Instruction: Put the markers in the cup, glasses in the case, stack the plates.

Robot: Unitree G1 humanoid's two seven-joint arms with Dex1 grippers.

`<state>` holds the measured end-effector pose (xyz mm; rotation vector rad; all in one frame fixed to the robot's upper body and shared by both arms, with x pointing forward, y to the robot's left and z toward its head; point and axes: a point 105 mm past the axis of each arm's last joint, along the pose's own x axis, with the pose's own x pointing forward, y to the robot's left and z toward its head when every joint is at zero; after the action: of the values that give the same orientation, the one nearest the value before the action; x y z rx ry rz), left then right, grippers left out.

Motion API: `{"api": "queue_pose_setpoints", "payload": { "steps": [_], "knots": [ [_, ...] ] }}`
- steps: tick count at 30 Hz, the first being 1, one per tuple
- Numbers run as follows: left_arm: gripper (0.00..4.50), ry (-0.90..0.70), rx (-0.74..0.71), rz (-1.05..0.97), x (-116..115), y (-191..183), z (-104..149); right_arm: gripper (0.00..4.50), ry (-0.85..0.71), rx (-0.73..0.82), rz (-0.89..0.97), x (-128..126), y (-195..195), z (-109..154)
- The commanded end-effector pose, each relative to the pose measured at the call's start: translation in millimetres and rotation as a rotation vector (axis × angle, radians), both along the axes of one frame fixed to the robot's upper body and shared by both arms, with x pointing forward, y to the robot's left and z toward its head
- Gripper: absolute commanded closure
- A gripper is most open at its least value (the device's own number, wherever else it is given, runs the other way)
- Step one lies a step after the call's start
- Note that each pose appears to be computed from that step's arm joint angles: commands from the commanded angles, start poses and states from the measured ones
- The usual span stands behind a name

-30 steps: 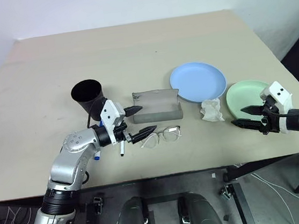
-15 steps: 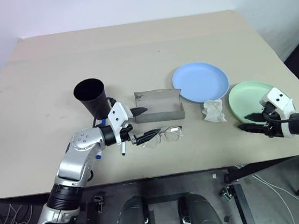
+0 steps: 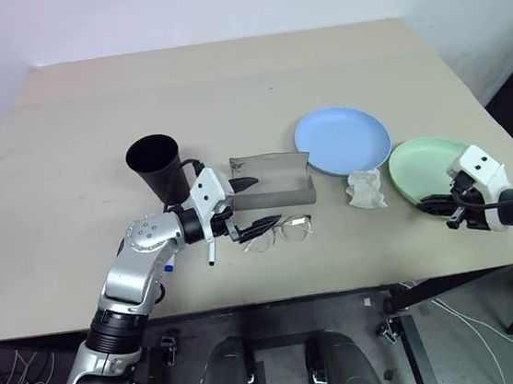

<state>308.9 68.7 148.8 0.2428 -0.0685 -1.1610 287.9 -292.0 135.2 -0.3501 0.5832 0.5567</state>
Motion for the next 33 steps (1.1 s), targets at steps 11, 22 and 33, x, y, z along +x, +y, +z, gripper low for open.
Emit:
{"api": "queue_pose_setpoints", "payload": {
  "steps": [11,22,33],
  "knots": [
    [0.00,-0.045,-0.009,0.023,-2.3,9.1,17.3,4.47,-0.443,-0.066,0.115,32.1,24.7,116.0],
    [0.00,-0.029,-0.028,0.047,-7.9,8.7,16.8,4.47,-0.412,-0.076,0.298,89.8,82.4,77.8],
    [0.00,-0.037,-0.024,0.064,-8.3,10.1,17.3,4.47,-0.273,-0.154,0.350,114.1,102.0,39.0]
  ]
}}
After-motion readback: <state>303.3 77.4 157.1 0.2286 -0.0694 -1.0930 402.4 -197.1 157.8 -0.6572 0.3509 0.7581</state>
